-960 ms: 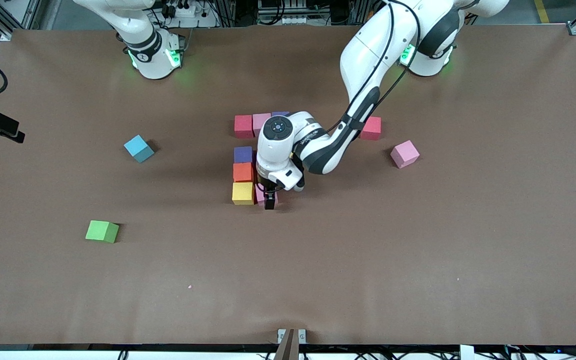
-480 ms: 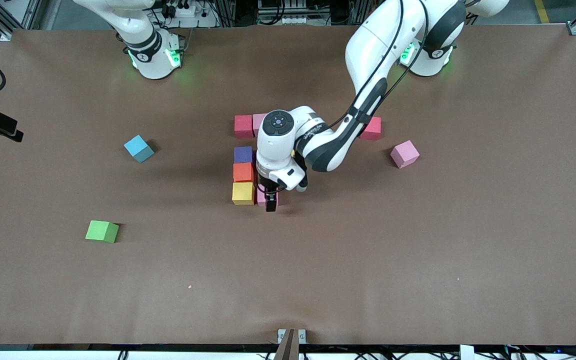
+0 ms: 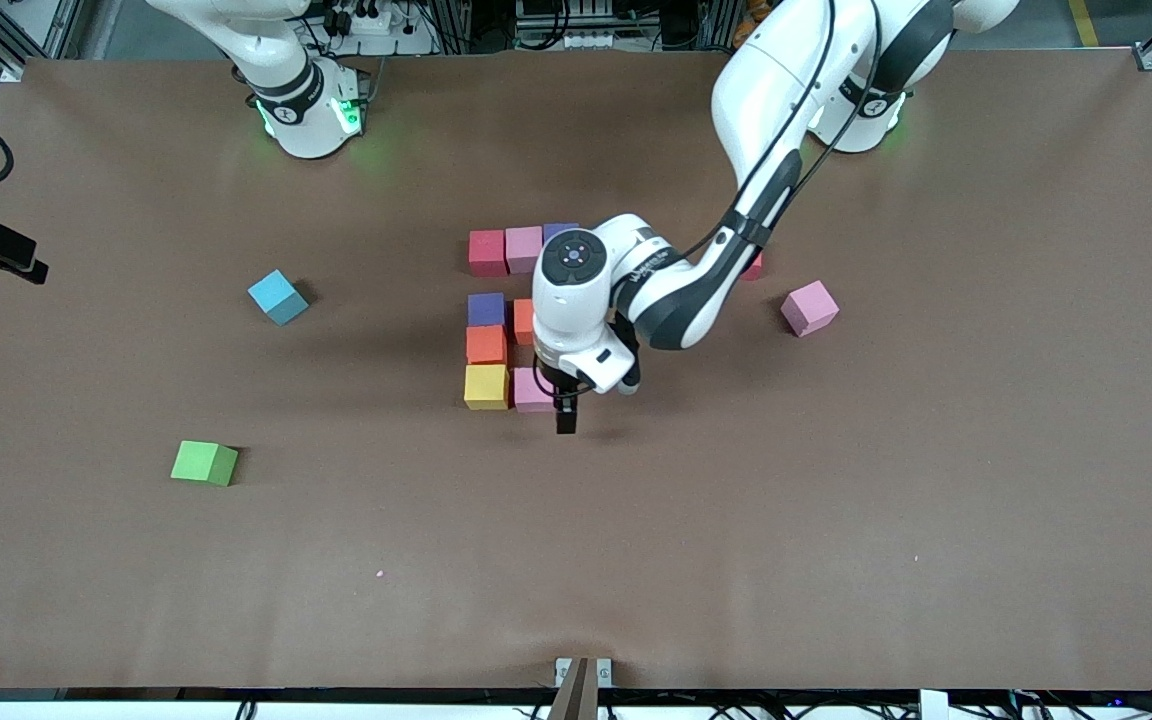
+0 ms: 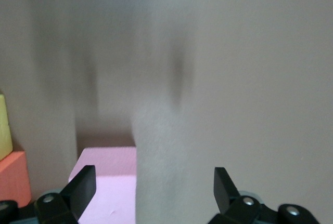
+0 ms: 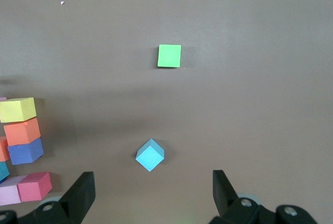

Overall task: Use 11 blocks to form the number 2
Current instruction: 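Open the left gripper and move it back toward the loose pink block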

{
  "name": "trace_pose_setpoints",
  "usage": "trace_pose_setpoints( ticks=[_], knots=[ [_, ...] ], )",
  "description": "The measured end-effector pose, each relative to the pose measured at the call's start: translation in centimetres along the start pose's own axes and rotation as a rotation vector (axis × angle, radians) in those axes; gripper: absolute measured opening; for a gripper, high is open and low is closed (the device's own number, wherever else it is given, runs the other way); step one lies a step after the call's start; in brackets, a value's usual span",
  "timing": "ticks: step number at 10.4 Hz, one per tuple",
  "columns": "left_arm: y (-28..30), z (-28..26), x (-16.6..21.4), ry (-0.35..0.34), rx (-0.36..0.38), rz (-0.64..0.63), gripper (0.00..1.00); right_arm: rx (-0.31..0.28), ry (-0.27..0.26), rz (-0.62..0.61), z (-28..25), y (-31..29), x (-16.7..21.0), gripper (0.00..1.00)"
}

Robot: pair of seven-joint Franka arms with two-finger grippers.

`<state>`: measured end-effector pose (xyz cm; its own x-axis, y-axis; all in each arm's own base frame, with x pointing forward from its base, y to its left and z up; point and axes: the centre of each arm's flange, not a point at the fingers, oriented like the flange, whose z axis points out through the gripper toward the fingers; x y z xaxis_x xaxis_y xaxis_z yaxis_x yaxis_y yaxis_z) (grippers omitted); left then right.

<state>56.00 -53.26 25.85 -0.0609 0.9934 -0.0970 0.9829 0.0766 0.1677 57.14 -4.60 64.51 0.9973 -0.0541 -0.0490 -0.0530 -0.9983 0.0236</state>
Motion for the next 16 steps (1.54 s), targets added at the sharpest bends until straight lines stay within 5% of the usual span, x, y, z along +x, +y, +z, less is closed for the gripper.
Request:
trace_pose_setpoints(
  ticks=[8,16],
  knots=[
    [-1.1,-1.7,6.1,0.035,0.071,0.099,1.0,0.0,-0.003,-0.001,0.0,-0.1,-0.1,1.0],
    [1.1,-3.6,26.0,0.085,0.171,-0.016,1.0,0.0,-0.007,0.002,0.0,0.1,-0.1,1.0]
  ],
)
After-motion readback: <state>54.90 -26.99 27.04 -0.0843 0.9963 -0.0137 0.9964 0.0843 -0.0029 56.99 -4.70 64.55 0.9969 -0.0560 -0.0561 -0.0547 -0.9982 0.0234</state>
